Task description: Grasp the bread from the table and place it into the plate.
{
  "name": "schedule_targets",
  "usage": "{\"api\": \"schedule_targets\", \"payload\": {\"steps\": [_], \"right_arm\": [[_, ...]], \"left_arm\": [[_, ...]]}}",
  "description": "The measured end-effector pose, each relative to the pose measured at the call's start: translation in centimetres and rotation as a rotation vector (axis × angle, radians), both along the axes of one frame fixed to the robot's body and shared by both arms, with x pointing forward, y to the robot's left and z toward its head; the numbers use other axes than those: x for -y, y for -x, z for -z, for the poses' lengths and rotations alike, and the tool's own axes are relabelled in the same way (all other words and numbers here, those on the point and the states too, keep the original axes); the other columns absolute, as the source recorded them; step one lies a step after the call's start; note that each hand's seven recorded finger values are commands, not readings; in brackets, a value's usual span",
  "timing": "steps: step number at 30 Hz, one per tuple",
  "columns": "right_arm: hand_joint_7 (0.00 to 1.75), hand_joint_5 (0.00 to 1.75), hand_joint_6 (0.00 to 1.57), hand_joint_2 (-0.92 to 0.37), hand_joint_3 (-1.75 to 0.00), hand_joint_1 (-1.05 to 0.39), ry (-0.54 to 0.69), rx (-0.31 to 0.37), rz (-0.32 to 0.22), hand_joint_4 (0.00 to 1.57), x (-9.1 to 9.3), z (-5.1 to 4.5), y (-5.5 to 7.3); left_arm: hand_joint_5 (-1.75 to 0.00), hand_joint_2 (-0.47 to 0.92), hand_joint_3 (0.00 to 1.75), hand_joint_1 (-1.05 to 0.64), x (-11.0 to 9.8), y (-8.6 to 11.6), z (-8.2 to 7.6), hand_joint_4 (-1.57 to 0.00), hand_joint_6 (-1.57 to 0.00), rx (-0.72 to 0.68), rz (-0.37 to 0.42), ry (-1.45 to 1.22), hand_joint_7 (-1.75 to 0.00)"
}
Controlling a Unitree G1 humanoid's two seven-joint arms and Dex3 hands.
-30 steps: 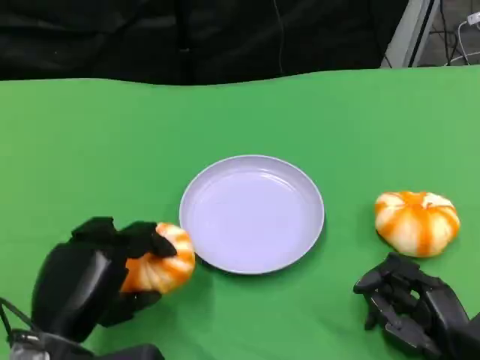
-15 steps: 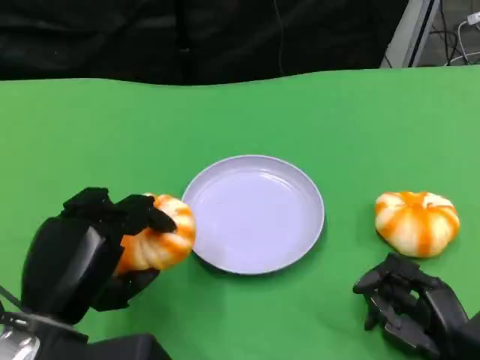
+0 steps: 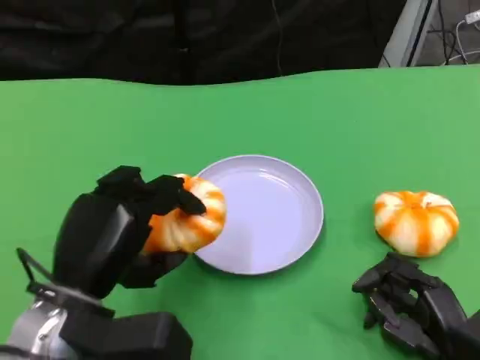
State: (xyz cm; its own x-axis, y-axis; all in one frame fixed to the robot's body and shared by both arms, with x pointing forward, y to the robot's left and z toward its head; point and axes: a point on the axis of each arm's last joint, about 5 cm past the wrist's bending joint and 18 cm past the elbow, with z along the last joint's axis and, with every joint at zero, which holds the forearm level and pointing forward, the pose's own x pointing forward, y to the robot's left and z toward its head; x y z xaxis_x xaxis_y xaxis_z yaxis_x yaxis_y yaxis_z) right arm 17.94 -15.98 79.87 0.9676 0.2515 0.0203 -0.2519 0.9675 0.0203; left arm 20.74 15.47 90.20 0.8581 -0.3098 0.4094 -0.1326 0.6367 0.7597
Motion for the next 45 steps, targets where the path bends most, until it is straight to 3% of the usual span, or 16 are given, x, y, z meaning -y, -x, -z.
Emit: {"api": "schedule_targets", "payload": {"steps": [12,29,39,43,45], "right_arm": [[1.28,1.75,0.66,-0.92,-0.48,-0.29,-0.005,0.006,0.008,0.62,-0.3,-0.01,0.0],[1.27,1.74,0.65,-0.92,-0.51,-0.25,-0.001,0.014,0.009,0.62,-0.9,-0.07,0.2],[1.28,1.74,0.65,-0.92,-0.49,-0.27,-0.002,0.015,0.008,0.62,-1.0,-0.14,0.2],[1.30,1.75,0.65,-0.92,-0.49,-0.27,-0.002,0.015,0.011,0.61,-1.0,-0.16,0.2],[1.30,1.75,0.64,-0.92,-0.49,-0.27,-0.002,0.016,0.011,0.61,-1.1,-0.16,0.2]], "left_arm": [[-1.74,0.67,0.75,-0.10,3.4,-3.3,1.0,-0.75,-0.78,-0.071,0.124,0.034,-1.34],[-1.75,0.78,0.53,-0.09,6.6,-5.7,1.6,-0.73,-0.68,-0.152,0.227,-0.019,-1.50],[-1.75,0.83,0.32,-0.10,8.1,-7.1,1.8,-0.70,-0.66,-0.206,0.265,-0.087,-1.48],[-1.75,0.87,0.27,-0.12,8.4,-7.4,1.8,-0.67,-0.66,-0.216,0.287,-0.108,-1.43],[-1.74,0.89,0.21,-0.11,8.4,-7.6,1.7,-0.65,-0.70,-0.220,0.292,-0.119,-1.30]]}}
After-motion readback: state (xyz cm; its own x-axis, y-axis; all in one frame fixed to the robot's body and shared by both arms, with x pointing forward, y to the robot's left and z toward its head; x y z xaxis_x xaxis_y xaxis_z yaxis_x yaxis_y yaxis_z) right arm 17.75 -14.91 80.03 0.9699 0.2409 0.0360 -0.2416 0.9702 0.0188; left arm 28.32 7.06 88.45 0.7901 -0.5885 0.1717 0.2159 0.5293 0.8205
